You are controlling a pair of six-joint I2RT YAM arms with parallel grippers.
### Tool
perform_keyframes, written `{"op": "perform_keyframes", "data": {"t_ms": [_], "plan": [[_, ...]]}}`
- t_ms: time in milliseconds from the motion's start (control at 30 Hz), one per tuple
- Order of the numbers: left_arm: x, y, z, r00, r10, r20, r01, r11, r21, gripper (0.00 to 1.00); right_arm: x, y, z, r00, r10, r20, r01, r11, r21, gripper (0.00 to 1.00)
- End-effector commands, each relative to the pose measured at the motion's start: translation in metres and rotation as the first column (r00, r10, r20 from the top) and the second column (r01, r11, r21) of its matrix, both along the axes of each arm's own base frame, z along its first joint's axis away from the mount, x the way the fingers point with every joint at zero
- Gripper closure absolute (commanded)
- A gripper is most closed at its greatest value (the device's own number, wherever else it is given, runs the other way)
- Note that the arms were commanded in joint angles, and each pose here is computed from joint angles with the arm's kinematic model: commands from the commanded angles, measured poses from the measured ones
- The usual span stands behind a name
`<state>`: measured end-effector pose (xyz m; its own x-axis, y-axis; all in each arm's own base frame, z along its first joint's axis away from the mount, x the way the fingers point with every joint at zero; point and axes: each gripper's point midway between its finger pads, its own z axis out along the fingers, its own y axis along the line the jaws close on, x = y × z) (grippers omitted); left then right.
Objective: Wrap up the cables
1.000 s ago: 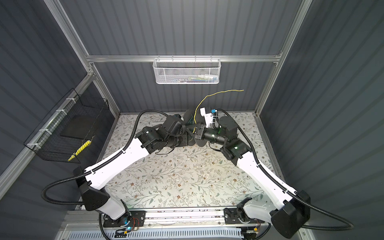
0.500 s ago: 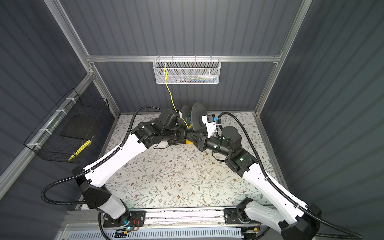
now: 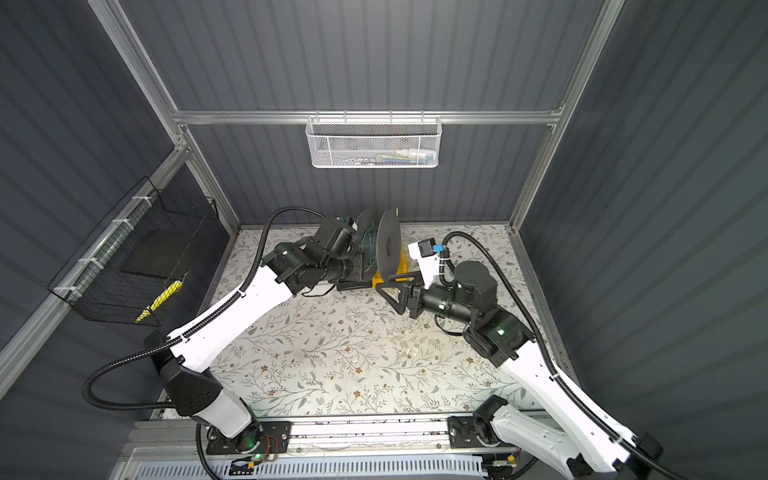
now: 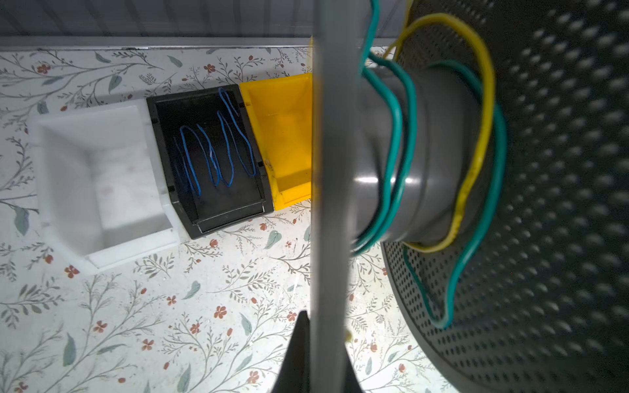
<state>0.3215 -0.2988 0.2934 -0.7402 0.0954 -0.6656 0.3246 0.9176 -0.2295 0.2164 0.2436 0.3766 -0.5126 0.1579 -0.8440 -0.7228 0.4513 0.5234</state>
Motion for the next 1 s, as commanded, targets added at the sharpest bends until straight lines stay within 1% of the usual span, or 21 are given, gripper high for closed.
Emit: {"op": "perform_keyframes", "data": {"t_ms": [0,67,100,167,200,300,367,467,567,733,800,867,967], "plan": [[-0.012,0.009,0.028,0.993,-0.082,0.087,0.082,0.997,0.007,1.00,0.000,-0.026,0.003,0.994,-0.083,-0.071,0.082,0.997,-0.008,0.34],[-0.027,0.010,0.024,0.987,-0.151,0.053,0.150,0.989,0.020,1.00,0.007,-0.049,-0.005,0.975,-0.158,-0.155,0.161,0.987,0.004,0.31],[-0.032,0.013,0.022,0.985,-0.167,0.036,0.166,0.986,0.028,1.00,0.010,-0.059,-0.012,0.960,-0.185,-0.210,0.193,0.981,0.020,0.30],[-0.043,0.018,0.021,0.980,-0.198,0.015,0.197,0.980,0.040,1.00,0.015,-0.078,-0.032,0.918,-0.214,-0.335,0.246,0.968,0.054,0.30],[-0.049,0.020,0.023,0.976,-0.219,0.011,0.219,0.975,0.037,1.00,0.018,-0.085,-0.046,0.889,-0.219,-0.403,0.269,0.961,0.071,0.30],[-0.064,0.022,0.028,0.961,-0.276,-0.005,0.276,0.961,0.024,1.00,0.024,-0.098,-0.088,0.805,-0.202,-0.558,0.322,0.938,0.125,0.30],[-0.077,0.023,0.029,0.946,-0.323,-0.034,0.324,0.946,0.015,1.00,0.028,-0.102,-0.110,0.766,-0.181,-0.617,0.351,0.921,0.167,0.28],[-0.090,0.030,0.026,0.934,-0.351,-0.065,0.353,0.936,0.020,1.00,0.034,-0.101,-0.138,0.714,-0.150,-0.683,0.379,0.904,0.198,0.25],[-0.101,0.034,0.022,0.924,-0.372,-0.089,0.374,0.927,0.005,1.00,0.040,-0.099,-0.162,0.680,-0.128,-0.722,0.392,0.896,0.210,0.20],[-0.110,0.035,0.016,0.917,-0.381,-0.118,0.382,0.924,-0.017,1.00,0.048,-0.103,-0.203,0.596,-0.163,-0.786,0.439,0.886,0.149,0.11],[-0.112,0.037,0.014,0.916,-0.380,-0.129,0.381,0.924,-0.016,1.00,0.051,-0.103,-0.219,0.565,-0.166,-0.809,0.445,0.886,0.129,0.11],[-0.115,0.037,0.012,0.911,-0.388,-0.138,0.389,0.921,-0.024,1.00,0.056,-0.106,-0.231,0.551,-0.184,-0.814,0.464,0.878,0.115,0.10],[-0.119,0.039,0.009,0.909,-0.389,-0.149,0.389,0.921,-0.031,1.00,0.069,-0.110,-0.235,0.558,-0.197,-0.806,0.480,0.869,0.120,0.08]]}}
